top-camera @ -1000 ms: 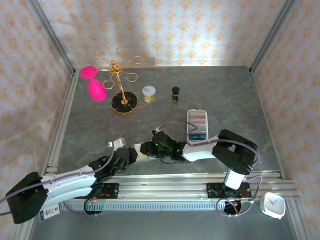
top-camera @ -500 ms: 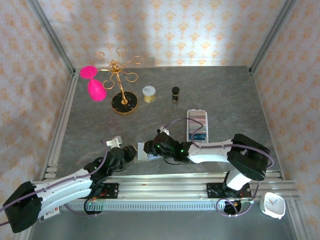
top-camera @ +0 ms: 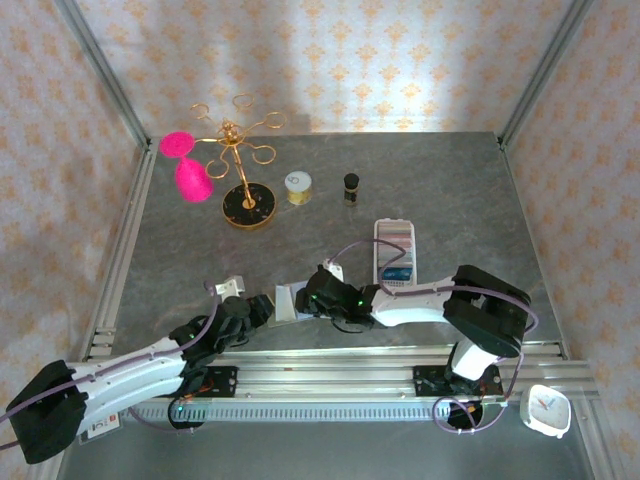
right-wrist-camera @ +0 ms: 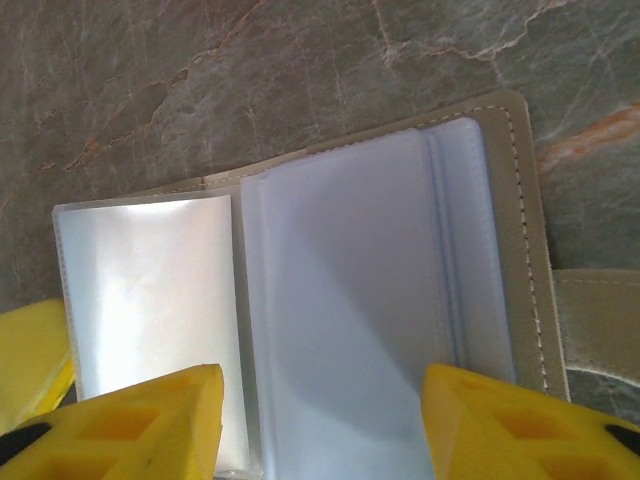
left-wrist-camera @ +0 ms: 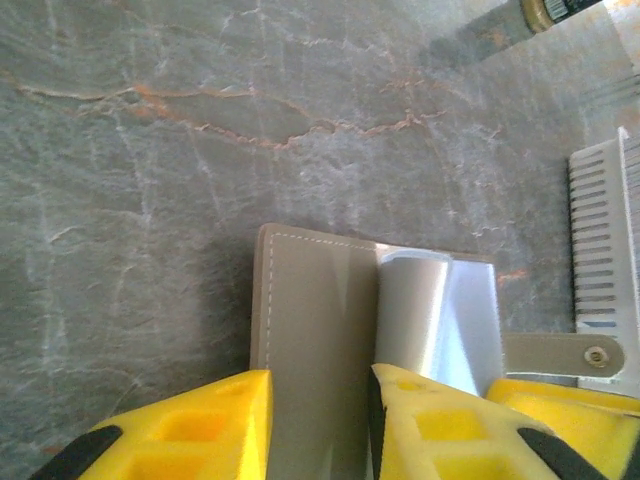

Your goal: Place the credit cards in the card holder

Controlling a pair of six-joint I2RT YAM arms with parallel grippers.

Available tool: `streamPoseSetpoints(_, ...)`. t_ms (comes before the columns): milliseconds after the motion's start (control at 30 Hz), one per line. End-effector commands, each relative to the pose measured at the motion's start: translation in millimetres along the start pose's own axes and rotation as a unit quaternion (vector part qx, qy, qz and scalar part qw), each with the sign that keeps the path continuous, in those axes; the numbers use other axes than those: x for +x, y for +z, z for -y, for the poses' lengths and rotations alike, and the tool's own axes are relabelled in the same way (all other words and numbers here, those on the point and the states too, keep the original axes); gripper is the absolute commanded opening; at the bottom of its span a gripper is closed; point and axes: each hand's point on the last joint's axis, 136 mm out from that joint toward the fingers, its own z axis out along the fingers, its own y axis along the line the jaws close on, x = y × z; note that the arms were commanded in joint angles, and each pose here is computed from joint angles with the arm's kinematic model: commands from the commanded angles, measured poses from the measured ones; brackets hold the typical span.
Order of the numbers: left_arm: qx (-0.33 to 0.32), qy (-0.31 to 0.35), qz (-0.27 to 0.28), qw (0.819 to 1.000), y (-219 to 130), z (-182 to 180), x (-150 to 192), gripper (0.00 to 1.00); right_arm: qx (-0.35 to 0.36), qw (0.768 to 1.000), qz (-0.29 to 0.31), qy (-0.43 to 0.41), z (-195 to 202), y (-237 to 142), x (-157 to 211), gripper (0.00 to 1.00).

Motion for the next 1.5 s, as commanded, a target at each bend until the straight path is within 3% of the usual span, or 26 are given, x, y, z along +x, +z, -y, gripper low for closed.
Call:
streamPoseSetpoints(0,-0.008,0.008,-0.007,1.000,2,-9,5,0.28,0.023,1.000,-0.019,-0.010,11,9,12,0.57)
streamPoseSetpoints(167,-0.007,0.009,-0.012,1.000,3,-11,7,0.22,-0.009,1.000,-0.027,-0.001,-5,12,13,0.61)
streamPoseSetpoints(567,-0.003,0.005,-0.016,1.000,3,-12,10,0.12,-0.103,0.994,-0.038,0.024,-51,13,10,0.60)
streamPoseSetpoints(1467,-0.006,-0.010,-0.007,1.000,0,-21,9,0.09,-0.164,0.985,-0.044,0.035,-90,9,13,0.61)
